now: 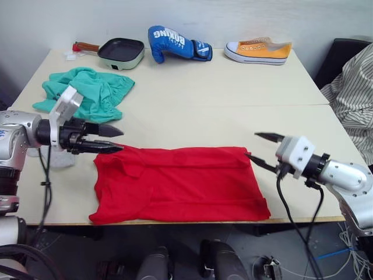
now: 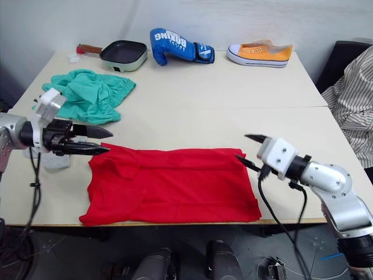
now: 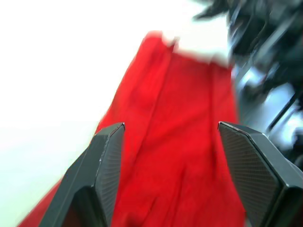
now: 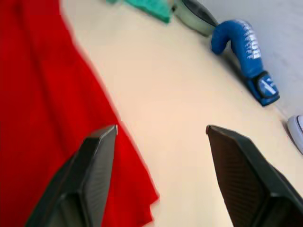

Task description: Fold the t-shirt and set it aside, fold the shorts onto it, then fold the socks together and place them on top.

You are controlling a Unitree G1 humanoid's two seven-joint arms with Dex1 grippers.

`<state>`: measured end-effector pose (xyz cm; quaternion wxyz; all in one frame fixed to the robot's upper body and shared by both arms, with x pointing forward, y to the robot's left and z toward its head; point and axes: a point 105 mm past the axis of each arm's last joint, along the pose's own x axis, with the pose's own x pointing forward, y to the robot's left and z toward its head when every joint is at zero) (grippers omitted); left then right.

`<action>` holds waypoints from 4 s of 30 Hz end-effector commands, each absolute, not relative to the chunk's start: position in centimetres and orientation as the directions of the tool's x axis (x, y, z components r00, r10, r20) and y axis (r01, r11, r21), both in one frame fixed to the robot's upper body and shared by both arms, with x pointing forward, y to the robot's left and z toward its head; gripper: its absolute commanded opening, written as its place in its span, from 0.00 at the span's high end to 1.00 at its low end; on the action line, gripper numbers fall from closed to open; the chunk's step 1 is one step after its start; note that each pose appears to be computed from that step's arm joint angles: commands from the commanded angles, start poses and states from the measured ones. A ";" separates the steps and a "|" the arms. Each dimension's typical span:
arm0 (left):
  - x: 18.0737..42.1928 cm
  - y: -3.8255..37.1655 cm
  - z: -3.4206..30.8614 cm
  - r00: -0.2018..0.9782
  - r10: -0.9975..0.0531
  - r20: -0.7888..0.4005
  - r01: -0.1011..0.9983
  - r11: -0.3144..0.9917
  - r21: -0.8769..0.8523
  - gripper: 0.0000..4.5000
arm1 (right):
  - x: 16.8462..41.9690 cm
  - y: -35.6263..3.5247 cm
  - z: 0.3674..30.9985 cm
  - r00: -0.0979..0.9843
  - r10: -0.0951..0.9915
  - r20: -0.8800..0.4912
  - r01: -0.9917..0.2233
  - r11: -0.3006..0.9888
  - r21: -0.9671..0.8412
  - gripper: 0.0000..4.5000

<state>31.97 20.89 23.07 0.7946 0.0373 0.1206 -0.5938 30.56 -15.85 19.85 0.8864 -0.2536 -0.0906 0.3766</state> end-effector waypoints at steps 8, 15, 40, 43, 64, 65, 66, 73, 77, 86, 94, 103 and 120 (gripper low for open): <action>34.7 19.3 15.2 0.555 -0.708 -0.437 0.817 0.564 0.124 0.91 | 35.2 -9.8 14.0 0.824 0.534 -0.191 -0.567 0.789 -0.237 1.00; 33.5 21.3 12.0 0.611 -0.608 -0.507 0.757 0.636 0.151 1.00 | 35.9 -14.3 11.0 0.922 0.285 -0.263 -0.364 0.869 -0.335 1.00; 32.5 22.2 14.8 0.749 -0.590 -0.302 0.629 0.776 0.044 0.50 | 32.7 -7.8 11.4 0.827 0.533 -0.180 -0.563 0.786 -0.257 1.00; 32.6 23.8 13.6 0.800 -0.483 -0.356 0.543 0.835 0.088 0.27 | 32.9 -9.8 9.3 0.860 0.447 -0.247 -0.506 0.810 -0.298 1.00; 32.8 25.3 17.3 0.787 -0.597 -0.154 0.610 0.790 0.055 0.01 | 32.4 -18.4 8.9 0.938 0.226 -0.263 -0.304 0.901 -0.309 1.00; 32.7 25.5 17.4 0.792 -0.589 -0.159 0.604 0.794 0.068 0.01 | 32.6 -18.6 9.5 0.945 0.217 -0.244 -0.288 0.906 -0.311 1.00; 32.8 25.7 17.7 0.799 -0.584 -0.142 0.596 0.801 0.060 0.01 | 32.7 -18.7 10.1 0.952 0.210 -0.223 -0.274 0.909 -0.314 1.00; 34.3 21.9 19.6 0.727 -0.683 -0.070 0.686 0.726 0.047 0.09 | 33.8 -15.7 14.5 0.949 0.302 -0.089 -0.314 0.895 -0.318 1.00; 36.1 19.6 17.0 0.726 -0.674 -0.135 0.686 0.724 0.078 0.34 | 34.3 -12.8 14.7 0.918 0.386 -0.085 -0.392 0.859 -0.330 1.00; 39.2 21.7 11.6 0.856 -0.439 -0.272 0.484 0.866 0.125 0.97 | 35.8 -11.8 9.6 0.908 0.357 -0.220 -0.416 0.829 -0.374 1.00; 36.9 24.9 11.4 0.839 -0.454 -0.300 0.493 0.868 0.067 0.87 | 34.1 -18.4 9.4 0.947 0.216 -0.236 -0.286 0.904 -0.318 1.00; 30.6 18.5 19.4 0.397 -0.892 -0.215 0.918 0.390 0.075 0.25 | 32.3 -17.6 17.8 0.756 0.596 -0.271 -0.654 0.688 -0.313 0.96; 29.0 13.6 20.9 0.048 -0.949 -0.311 0.991 0.005 0.136 0.00 | 37.8 -15.3 14.3 0.509 0.673 -0.536 -0.844 0.512 -0.158 0.01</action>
